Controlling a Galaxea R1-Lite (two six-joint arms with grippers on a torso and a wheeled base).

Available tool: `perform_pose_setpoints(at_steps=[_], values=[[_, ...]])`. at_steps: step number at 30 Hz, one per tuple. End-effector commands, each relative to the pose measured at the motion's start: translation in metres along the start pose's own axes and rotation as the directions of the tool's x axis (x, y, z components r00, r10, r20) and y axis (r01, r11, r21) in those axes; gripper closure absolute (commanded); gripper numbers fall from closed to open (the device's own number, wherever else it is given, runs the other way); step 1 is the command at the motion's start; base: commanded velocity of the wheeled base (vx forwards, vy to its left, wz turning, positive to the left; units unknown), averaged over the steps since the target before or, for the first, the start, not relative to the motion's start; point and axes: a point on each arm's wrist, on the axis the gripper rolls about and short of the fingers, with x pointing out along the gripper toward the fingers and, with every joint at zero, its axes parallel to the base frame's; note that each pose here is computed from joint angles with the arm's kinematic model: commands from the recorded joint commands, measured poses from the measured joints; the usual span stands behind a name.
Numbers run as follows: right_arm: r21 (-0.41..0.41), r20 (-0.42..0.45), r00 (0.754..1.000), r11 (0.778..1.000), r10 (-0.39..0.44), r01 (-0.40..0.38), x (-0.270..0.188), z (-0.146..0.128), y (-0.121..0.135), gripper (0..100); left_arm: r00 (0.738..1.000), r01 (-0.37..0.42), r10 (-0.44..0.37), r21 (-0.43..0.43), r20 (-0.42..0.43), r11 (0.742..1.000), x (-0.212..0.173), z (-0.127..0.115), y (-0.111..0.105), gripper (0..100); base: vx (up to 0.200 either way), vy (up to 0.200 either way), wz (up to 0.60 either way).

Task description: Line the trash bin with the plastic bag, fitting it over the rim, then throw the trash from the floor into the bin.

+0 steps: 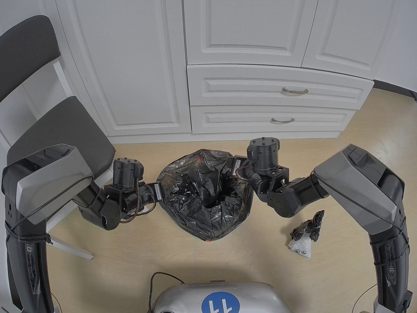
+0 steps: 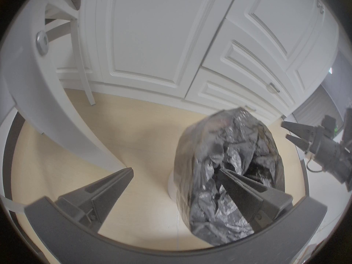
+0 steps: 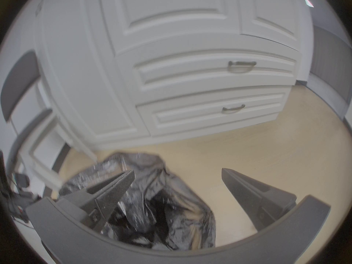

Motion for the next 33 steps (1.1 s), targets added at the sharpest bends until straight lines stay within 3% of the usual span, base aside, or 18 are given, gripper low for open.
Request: perform_pose_setpoints(at_steps=[1,7,12,33], values=[[0.124,0.016,0.999,0.991,-0.042,0.04,0.007,-0.021,-0.031,0,0.993,-0.081,0.086,-0.072,0.076,0.994,0.023,0.011,0.009,0,0.0,0.0,0.0],[0.124,0.011,0.999,0.991,-0.053,0.051,0.02,-0.029,-0.037,0,0.991,-0.09,0.097,-0.081,0.089,0.993,0.033,0.011,0.013,0,0.0,0.0,0.0],[0.12,-0.015,0.998,0.99,-0.068,0.069,0.031,-0.045,-0.044,0,0.985,-0.105,0.123,-0.143,0.123,0.984,0.043,0.013,0.013,0,0.0,0.0,0.0],[0.114,-0.049,0.992,0.986,-0.114,0.119,0.054,-0.073,-0.064,0,0.985,-0.141,0.152,-0.129,0.076,0.982,0.054,-0.004,0.017,0,0.0,0.0,0.0]])
